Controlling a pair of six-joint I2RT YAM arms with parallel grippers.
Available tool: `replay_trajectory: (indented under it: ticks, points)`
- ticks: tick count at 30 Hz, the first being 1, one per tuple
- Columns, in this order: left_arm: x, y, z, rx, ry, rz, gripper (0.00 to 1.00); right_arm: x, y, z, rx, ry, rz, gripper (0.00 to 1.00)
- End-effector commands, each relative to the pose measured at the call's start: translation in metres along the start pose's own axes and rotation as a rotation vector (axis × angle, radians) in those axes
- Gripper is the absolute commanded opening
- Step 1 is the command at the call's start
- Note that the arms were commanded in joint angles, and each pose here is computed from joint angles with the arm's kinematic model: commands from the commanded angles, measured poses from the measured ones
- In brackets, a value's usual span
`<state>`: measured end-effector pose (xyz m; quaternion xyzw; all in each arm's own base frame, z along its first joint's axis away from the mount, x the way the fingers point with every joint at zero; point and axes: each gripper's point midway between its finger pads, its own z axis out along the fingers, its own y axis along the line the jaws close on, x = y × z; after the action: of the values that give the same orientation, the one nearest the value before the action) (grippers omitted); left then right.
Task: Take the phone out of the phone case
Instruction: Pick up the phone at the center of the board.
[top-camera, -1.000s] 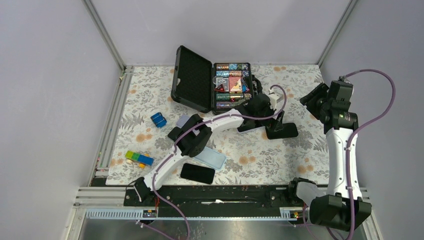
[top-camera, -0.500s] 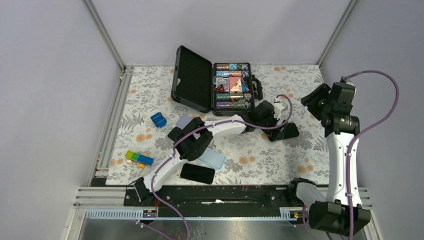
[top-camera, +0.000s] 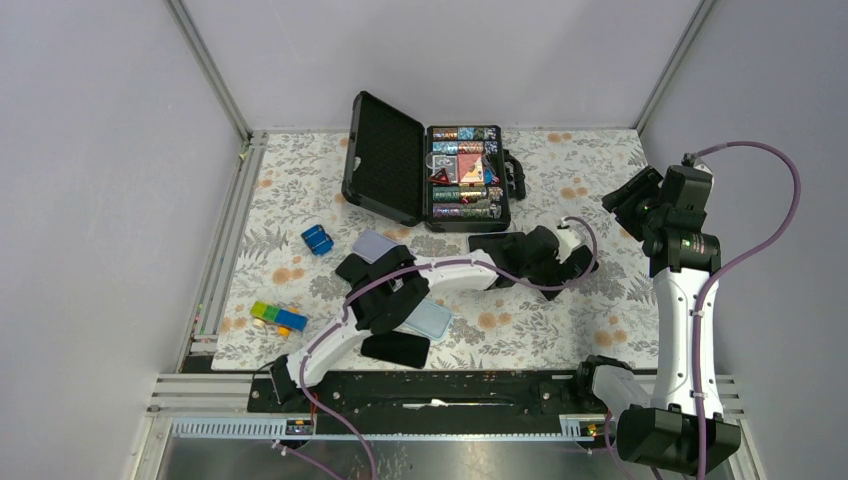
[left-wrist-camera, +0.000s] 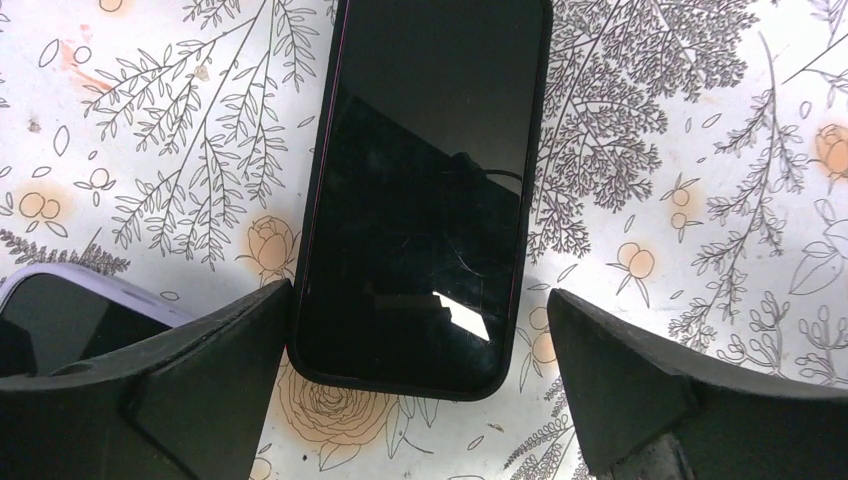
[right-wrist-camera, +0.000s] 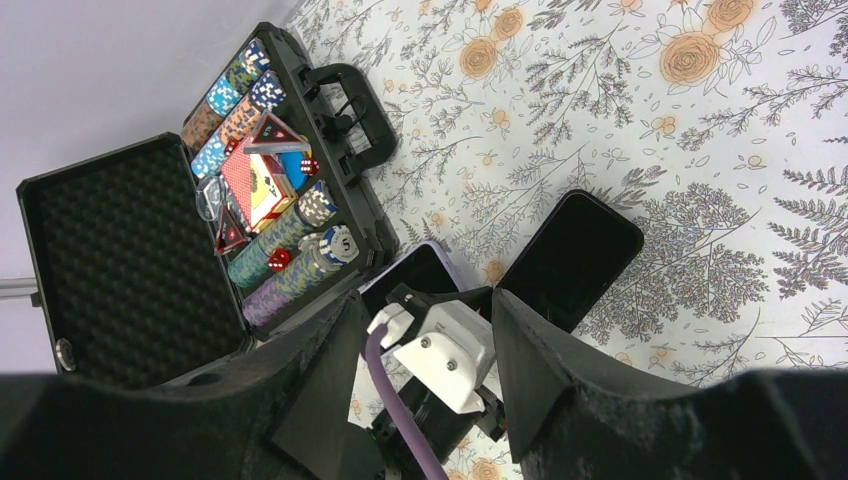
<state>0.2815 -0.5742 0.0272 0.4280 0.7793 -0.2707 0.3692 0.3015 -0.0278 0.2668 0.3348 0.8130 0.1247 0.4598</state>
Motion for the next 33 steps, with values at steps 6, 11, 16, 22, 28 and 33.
replay_trajectory:
  ticks: [6, 11, 16, 22, 28, 33]
  points:
    - [0.076, 0.017, 0.002, -0.15, 0.244, 0.081, 0.96, -0.008, 0.002, -0.004, -0.011, -0.026, 0.007, 0.58]
    - [0.087, 0.022, 0.004, -0.166, 0.265, 0.108, 0.68, -0.01, 0.0, -0.004, -0.004, -0.032, 0.011, 0.58]
    - [0.082, 0.012, -0.001, -0.108, 0.249, 0.082, 0.11, -0.008, -0.004, -0.004, 0.026, 0.0, 0.042, 0.57]
    - [0.053, 0.003, -0.032, 0.002, 0.152, -0.064, 0.0, 0.006, -0.02, 0.012, 0.081, 0.053, 0.056, 0.59]
    - [0.035, 0.001, -0.067, 0.105, 0.136, -0.221, 0.0, 0.03, -0.033, 0.027, 0.059, 0.064, 0.074, 0.78]
    - [0.02, -0.009, -0.085, 0.205, 0.122, -0.4, 0.0, 0.063, -0.05, 0.037, 0.042, 0.062, 0.132, 0.85]
